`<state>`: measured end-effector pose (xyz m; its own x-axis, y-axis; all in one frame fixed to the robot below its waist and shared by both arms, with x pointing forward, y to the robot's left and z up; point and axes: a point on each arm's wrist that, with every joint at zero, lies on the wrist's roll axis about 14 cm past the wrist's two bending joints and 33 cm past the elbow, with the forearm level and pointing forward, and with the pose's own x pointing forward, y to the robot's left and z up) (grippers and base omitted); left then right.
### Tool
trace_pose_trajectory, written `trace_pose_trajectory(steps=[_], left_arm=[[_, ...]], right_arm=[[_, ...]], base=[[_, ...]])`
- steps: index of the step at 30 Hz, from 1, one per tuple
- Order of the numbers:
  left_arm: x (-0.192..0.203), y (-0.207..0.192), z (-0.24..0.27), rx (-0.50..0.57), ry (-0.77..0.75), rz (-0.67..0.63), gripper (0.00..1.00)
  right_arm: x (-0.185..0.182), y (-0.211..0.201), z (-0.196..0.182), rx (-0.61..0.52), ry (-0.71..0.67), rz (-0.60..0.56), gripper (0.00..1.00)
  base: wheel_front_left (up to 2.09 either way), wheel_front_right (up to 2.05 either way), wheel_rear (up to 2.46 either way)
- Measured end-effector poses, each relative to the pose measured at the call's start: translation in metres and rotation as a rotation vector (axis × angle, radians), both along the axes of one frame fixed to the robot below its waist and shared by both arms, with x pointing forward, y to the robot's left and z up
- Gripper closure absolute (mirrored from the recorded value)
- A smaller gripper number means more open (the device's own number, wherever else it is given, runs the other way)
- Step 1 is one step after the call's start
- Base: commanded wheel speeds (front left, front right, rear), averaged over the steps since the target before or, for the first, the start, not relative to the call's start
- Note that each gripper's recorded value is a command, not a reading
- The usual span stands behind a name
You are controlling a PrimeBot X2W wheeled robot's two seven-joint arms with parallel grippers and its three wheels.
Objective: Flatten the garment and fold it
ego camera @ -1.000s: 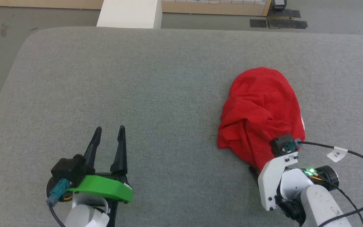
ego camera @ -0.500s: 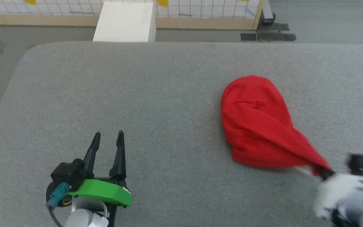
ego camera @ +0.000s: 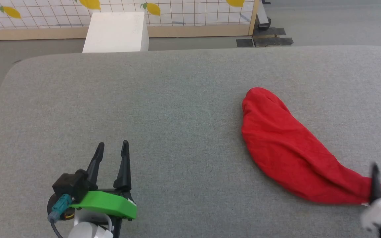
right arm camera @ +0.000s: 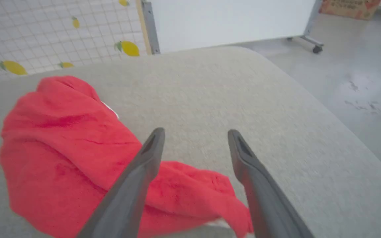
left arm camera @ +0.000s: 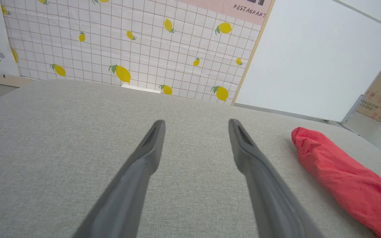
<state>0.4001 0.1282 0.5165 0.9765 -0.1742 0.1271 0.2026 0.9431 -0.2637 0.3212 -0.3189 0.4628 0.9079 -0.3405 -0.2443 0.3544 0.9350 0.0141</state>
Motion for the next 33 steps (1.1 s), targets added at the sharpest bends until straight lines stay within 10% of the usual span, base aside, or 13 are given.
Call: trace_pose_trajectory(steps=[8,24,25,26,28,33], left_arm=[[0.003,-0.002,-0.004,-0.001,0.011,-0.005,0.00],[0.021,0.015,-0.014,0.001,0.031,0.040,0.00],[0.021,0.017,-0.015,0.001,0.035,0.047,0.00],[0.021,0.020,-0.016,0.002,0.038,0.054,0.00],[0.020,0.024,-0.018,0.005,0.044,0.067,0.00],[0.017,0.034,-0.021,0.009,0.055,0.094,0.00]], right_arm=[[0.065,0.117,0.035,0.009,-0.159,0.359,0.00],[0.117,0.202,-0.074,-0.031,0.510,0.642,0.00],[0.116,0.203,-0.080,-0.035,0.549,0.647,0.04],[0.116,0.205,-0.084,-0.038,0.578,0.651,0.54],[0.116,0.210,-0.089,-0.038,0.614,0.665,1.00],[0.131,0.239,-0.073,-0.038,0.497,0.745,1.00]], base=[[0.00,0.00,0.00],[0.00,0.00,0.00],[0.00,0.00,0.00],[0.00,0.00,0.00],[0.00,0.00,0.00],[0.00,0.00,0.00]])
